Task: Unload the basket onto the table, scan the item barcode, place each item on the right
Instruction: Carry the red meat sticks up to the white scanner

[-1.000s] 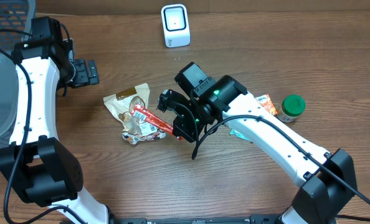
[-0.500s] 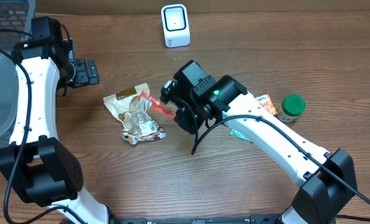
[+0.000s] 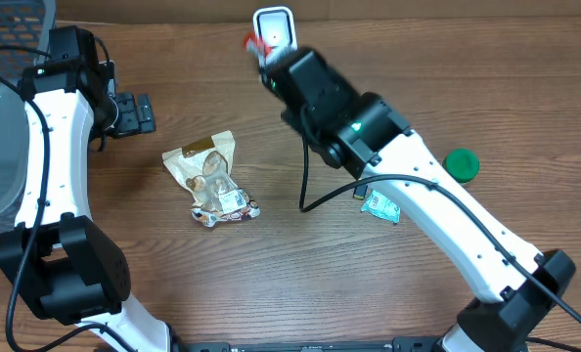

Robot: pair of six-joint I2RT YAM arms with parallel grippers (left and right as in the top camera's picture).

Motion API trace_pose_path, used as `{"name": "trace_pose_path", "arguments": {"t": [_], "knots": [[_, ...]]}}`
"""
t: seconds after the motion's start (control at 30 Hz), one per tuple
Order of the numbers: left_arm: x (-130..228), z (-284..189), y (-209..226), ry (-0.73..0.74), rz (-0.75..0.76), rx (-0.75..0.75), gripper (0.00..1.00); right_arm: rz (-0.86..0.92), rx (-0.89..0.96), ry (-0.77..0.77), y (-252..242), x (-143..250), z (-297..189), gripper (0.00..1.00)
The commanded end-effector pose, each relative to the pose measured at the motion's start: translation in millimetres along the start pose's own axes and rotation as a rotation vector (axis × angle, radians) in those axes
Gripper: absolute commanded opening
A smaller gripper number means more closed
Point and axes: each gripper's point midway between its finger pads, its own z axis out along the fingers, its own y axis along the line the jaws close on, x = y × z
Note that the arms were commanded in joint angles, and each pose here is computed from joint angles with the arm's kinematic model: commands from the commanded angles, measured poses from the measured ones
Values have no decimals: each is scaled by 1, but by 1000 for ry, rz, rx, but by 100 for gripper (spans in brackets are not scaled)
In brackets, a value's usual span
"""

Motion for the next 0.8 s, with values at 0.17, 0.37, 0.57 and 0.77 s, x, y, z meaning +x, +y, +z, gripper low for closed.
{"name": "trace_pose_path", "arguments": {"t": [0.17,0.37,0.57,0.77], "knots": [[-7,-13,-4,-39,21,12,100,-160,436,-92,-86,-52,-26,3],[-7,-13,-4,-39,21,12,100,-236,524,-98,-84,-73,7,3],[-7,-13,-4,-39,21,12,100,-304,551,-36,-75,-67,76,3],[-7,-13,-4,-39,21,11,100,-275,578,11,-75,-45,145,3]]}}
